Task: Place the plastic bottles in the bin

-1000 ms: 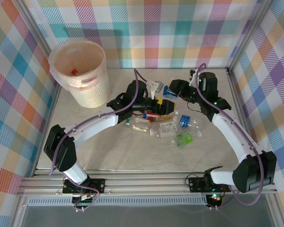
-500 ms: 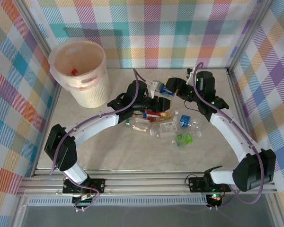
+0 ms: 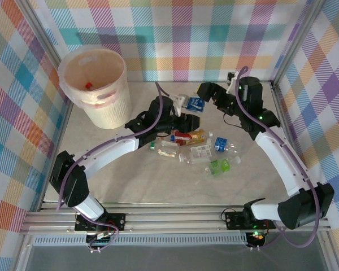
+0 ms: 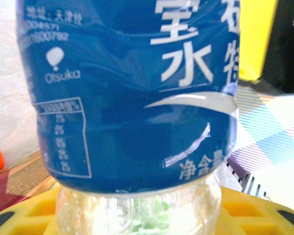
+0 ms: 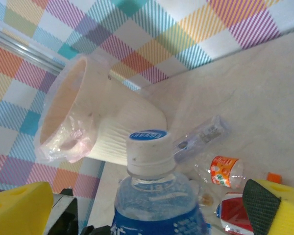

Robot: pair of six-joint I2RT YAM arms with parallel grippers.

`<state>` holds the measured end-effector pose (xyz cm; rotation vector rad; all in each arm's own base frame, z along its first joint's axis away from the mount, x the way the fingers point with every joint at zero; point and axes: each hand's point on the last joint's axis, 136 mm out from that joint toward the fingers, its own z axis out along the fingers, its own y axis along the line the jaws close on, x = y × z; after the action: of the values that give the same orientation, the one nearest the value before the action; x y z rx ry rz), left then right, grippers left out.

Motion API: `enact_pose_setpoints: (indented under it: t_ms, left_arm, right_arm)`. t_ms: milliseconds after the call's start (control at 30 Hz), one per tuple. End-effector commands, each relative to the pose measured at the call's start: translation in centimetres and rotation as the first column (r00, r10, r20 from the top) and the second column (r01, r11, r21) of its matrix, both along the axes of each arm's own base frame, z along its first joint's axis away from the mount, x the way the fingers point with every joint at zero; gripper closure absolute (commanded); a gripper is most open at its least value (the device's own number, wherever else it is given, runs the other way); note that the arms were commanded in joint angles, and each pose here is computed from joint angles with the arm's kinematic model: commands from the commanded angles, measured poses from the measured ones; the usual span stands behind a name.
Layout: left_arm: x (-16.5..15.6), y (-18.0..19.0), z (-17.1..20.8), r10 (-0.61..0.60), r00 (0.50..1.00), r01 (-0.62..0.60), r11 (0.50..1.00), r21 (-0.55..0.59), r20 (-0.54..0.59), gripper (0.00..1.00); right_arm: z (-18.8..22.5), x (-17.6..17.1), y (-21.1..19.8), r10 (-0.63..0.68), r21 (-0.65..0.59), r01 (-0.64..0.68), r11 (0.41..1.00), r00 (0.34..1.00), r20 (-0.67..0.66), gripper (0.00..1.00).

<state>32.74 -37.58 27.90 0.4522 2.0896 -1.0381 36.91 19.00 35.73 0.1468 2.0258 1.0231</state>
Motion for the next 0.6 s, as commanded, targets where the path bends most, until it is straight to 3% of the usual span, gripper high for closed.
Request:
enact_pose_setpoints:
  t_ms: [0, 267, 433, 567]
  left_arm:
    - [0.6, 2.9, 1.6, 0.082, 0.995, -0.083, 0.996, 0.023, 0.055, 0.63]
    - [3.2, 10.3, 5.5, 0.268, 0.947, -0.28, 0.959, 0.05, 0.175, 0.63]
    - [5.3, 16.4, 10.4, 0.407, 0.86, -0.441, 0.896, 0.045, 0.309, 0.63]
    - [7.6, 21.5, 13.1, 0.498, 0.797, -0.543, 0.838, 0.046, 0.343, 0.63]
  right_arm:
    - [2.2, -1.5, -2.2, -0.071, -0.069, 0.075, 0.995, 0.996, 0.057, 0.0]
    - [3.1, -4.9, -7.9, -0.279, -0.189, 0.295, 0.937, 0.954, 0.106, 0.0]
    - [0.9, -7.0, -10.5, -0.359, -0.254, 0.368, 0.894, 0.93, 0.086, 0.0]
    - [-1.0, -8.1, -11.3, -0.384, -0.289, 0.382, 0.878, 0.922, 0.051, 0.0]
